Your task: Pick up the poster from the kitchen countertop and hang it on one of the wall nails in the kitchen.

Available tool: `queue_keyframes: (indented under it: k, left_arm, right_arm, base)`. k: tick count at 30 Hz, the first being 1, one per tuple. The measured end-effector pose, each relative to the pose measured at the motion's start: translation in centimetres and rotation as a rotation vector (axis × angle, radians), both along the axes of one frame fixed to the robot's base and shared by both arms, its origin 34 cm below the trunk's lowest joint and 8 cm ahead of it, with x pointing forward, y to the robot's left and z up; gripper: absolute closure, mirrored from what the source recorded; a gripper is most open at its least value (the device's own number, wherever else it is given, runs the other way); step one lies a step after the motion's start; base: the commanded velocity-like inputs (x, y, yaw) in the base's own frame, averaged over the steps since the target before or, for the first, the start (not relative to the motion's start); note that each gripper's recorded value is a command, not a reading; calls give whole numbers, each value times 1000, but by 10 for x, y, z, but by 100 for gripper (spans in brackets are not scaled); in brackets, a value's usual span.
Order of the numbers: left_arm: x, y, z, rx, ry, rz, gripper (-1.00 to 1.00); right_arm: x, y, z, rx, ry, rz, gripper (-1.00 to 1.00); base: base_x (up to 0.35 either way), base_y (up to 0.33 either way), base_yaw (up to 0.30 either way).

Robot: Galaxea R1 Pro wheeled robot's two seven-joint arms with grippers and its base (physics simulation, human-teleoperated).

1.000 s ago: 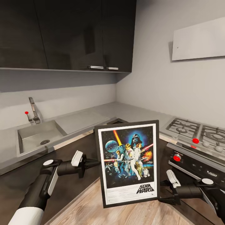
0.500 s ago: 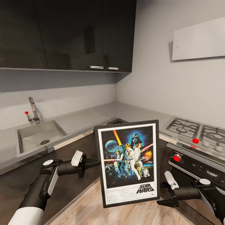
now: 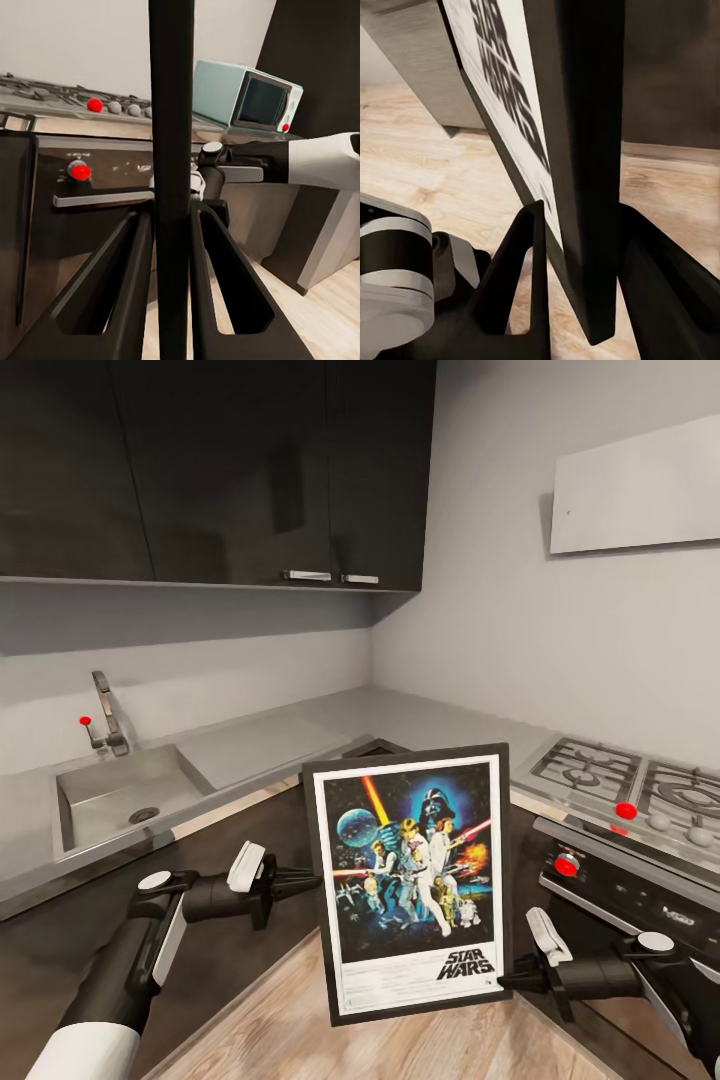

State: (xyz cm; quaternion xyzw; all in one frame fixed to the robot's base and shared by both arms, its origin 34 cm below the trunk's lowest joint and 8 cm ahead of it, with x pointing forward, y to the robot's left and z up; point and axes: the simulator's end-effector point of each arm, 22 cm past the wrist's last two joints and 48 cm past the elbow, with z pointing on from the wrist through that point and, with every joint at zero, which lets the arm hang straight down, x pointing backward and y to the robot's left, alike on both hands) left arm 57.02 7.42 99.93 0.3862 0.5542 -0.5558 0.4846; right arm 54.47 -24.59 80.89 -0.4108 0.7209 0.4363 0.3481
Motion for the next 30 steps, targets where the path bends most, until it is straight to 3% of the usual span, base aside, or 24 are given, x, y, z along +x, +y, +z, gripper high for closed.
queue_keyframes:
  k: [4, 5, 30]
  left_arm:
    - [0, 0, 0, 0, 1, 0, 100]
    - [0, 0, 0, 0, 1, 0, -100]
    - [3, 4, -1, -1, 5, 12, -100]
  right_arm:
    - [0, 0, 0, 0, 0, 0, 100]
    - [0, 0, 0, 0, 0, 0, 100]
    - [0, 0, 0, 1, 2, 0, 100]
  base:
    - [0, 0, 0]
    - [0, 0, 0]
    - [0, 0, 0]
